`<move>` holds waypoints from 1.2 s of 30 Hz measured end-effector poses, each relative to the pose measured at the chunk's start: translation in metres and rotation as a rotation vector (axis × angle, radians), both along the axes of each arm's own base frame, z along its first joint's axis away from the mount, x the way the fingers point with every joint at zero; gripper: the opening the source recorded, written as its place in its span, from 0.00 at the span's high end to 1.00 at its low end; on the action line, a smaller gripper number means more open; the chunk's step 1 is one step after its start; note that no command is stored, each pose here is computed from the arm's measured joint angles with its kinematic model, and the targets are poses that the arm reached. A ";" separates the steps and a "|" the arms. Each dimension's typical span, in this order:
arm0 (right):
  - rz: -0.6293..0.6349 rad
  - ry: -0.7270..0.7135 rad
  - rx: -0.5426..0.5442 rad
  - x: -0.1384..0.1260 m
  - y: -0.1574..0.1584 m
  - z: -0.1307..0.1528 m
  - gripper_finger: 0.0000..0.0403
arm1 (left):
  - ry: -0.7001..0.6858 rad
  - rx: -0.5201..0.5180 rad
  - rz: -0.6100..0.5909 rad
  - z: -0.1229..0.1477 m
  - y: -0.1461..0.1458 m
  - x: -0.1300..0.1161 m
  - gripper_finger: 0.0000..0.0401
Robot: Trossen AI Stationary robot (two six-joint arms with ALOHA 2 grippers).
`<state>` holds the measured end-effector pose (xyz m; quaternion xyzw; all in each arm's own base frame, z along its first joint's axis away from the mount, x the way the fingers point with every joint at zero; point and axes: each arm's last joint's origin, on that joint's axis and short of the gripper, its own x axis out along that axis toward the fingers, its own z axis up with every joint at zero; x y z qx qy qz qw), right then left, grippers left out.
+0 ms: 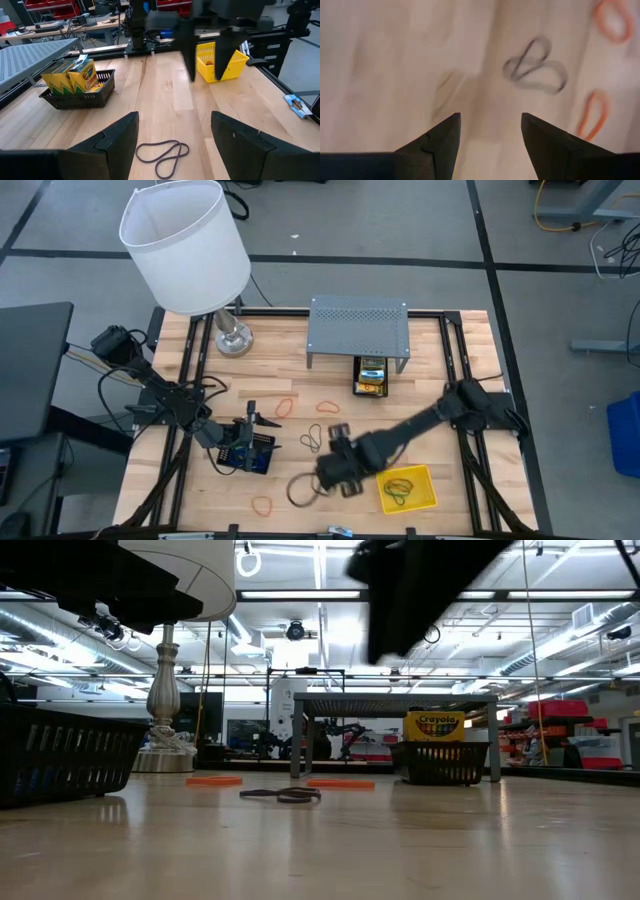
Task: Pick & Place Office Desk Supplies
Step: Put the orange rubber band into the yellow bin
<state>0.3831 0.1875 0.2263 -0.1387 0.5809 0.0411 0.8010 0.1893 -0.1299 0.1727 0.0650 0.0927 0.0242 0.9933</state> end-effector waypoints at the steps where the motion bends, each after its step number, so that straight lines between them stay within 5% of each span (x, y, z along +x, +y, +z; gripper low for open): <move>1: 0.009 -0.020 0.000 0.006 -0.008 0.001 0.47 | 0.000 0.000 0.000 0.000 0.000 0.000 0.37; 9: -0.001 -0.031 0.009 0.043 -0.091 -0.005 0.47 | 0.001 -0.002 -0.009 0.000 0.000 0.000 0.37; 18: -0.012 0.095 0.093 0.064 -0.154 -0.050 0.47 | -0.003 0.002 -0.013 0.001 0.000 0.000 0.37; 30: -0.039 0.208 0.022 0.067 -0.170 -0.088 0.48 | -0.003 -0.004 -0.012 0.000 -0.001 0.000 0.37; 36: -0.050 0.218 0.006 0.066 -0.156 -0.091 0.71 | -0.003 -0.005 -0.012 0.000 -0.001 0.000 0.37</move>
